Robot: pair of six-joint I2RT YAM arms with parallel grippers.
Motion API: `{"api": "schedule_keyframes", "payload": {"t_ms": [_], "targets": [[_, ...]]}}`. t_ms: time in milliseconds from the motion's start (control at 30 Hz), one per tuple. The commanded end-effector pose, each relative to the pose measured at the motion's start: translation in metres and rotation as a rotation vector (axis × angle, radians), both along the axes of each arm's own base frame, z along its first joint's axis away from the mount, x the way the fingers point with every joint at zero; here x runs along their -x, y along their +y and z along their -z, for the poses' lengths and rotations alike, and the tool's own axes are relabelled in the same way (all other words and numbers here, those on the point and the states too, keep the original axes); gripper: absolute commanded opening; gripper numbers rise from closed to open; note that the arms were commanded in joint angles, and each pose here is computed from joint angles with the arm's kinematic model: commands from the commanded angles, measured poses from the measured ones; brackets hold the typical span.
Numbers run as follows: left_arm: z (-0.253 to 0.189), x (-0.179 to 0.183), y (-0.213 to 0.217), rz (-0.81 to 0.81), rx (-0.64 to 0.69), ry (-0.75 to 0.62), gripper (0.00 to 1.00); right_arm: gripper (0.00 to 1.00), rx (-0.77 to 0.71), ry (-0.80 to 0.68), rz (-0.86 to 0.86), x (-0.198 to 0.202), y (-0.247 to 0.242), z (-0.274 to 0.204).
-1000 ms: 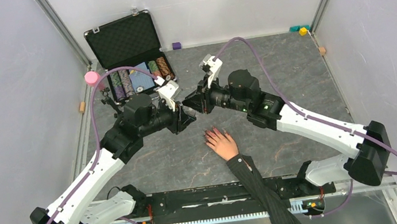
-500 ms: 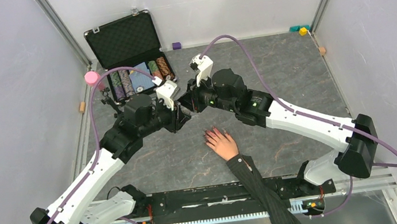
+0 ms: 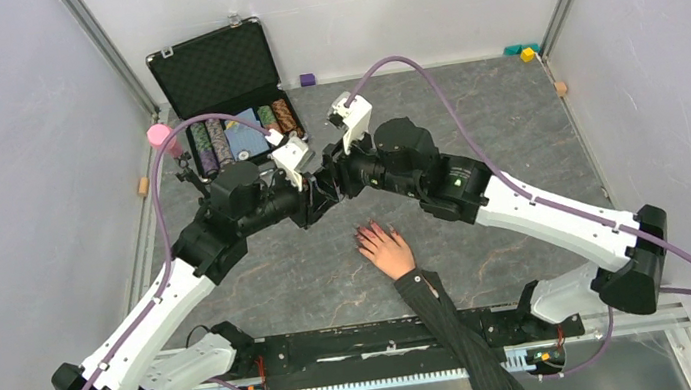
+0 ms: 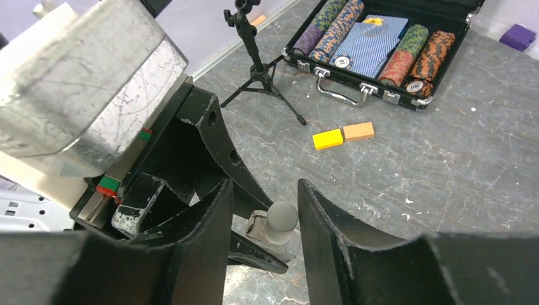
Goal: Paint the nails
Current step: Screw the nail polish bottle.
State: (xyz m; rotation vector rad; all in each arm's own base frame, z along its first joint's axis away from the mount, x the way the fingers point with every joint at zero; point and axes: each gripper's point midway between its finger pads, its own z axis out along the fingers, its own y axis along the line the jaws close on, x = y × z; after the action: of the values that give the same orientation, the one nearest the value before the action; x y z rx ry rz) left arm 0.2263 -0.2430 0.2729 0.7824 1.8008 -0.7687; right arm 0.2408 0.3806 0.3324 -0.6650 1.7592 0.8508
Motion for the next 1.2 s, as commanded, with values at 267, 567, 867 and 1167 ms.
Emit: {"api": "schedule_keyframes", "payload": {"t_ms": [267, 567, 867, 1167], "targets": [[-0.048, 0.001, -0.017, 0.111, 0.076, -0.134, 0.02, 0.73, -0.06, -0.138, 0.041, 0.01, -0.04, -0.051], [-0.056, 0.023, -0.027, 0.243, 0.119, -0.128, 0.02, 0.81, -0.199, -0.187, -0.099, 0.017, -0.058, -0.069], [-0.085, 0.081, -0.046, 0.571, 0.297, -0.059, 0.02, 0.8, -0.398, -0.401, -0.257, 0.058, -0.083, -0.088], [-0.095, 0.099, -0.048, 0.682, 0.35, -0.038, 0.02, 0.74, -0.512, -0.47, -0.426, 0.094, -0.083, -0.106]]}}
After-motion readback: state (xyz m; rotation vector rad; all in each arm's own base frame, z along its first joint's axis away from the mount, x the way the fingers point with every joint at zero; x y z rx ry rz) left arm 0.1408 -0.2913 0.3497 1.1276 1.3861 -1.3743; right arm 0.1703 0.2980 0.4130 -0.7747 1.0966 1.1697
